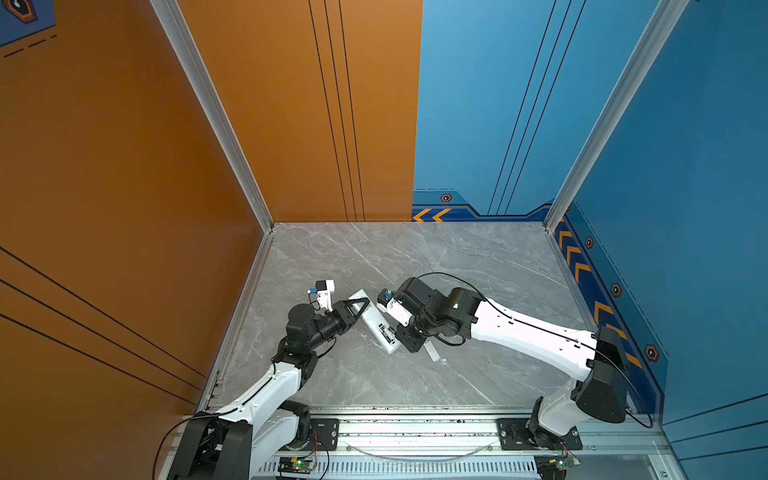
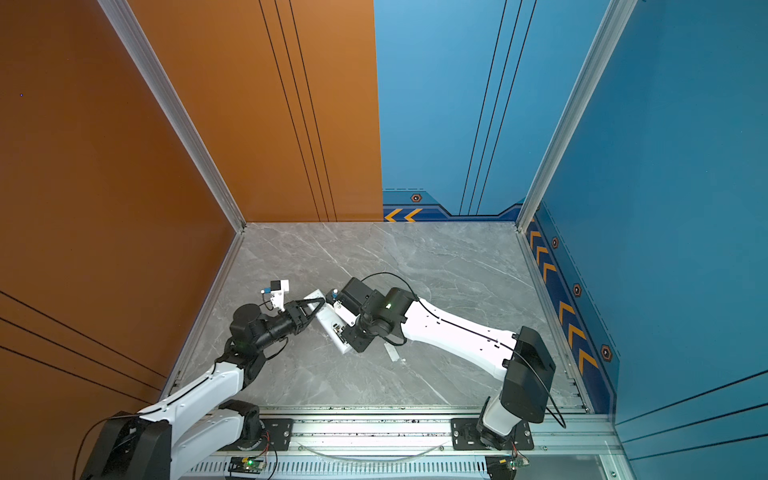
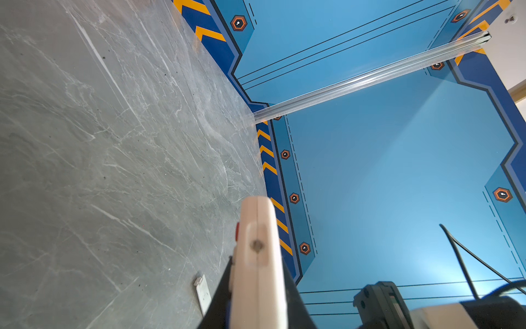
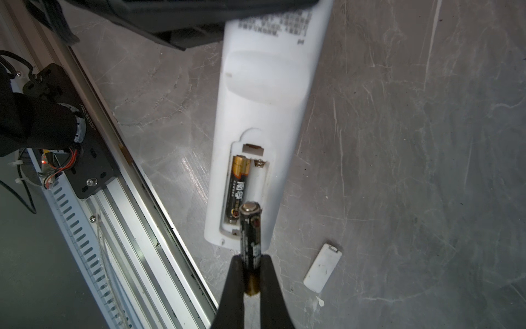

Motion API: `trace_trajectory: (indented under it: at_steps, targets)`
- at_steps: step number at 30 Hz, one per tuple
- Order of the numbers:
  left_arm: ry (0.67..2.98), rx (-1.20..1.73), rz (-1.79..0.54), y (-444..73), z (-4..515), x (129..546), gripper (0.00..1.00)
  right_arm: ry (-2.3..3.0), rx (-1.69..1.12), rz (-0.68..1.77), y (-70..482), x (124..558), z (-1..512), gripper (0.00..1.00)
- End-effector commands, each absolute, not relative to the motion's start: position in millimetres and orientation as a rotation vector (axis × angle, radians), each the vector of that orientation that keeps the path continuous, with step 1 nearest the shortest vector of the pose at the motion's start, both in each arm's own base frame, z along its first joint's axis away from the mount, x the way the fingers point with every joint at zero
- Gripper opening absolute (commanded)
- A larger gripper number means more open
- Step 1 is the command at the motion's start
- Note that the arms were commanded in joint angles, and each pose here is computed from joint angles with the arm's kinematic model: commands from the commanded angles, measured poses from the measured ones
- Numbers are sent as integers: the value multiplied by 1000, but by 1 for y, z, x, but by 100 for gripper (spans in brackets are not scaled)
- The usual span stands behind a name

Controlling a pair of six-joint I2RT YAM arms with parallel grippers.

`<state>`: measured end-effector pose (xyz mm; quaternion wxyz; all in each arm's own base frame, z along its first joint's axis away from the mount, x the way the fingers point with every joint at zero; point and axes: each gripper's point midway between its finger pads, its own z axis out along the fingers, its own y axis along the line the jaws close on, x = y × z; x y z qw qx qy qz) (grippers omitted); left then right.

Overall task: Load the batteries into the remote control
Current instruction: 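Lower the battery into the compartment beside the first battery with the right gripper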

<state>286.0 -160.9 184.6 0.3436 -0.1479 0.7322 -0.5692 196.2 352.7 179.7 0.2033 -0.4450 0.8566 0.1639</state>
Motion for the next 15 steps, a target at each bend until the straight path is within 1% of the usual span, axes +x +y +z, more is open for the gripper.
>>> trace_trajectory:
  at_steps: [1,15]
  targets:
    - [1851,-376,-1475,-156,194,287,0,2399,-1228,445,357,197,182,3]
    - [1850,-381,-1475,-155,193,285,0,2401,-1227,426,365,200,177,4]
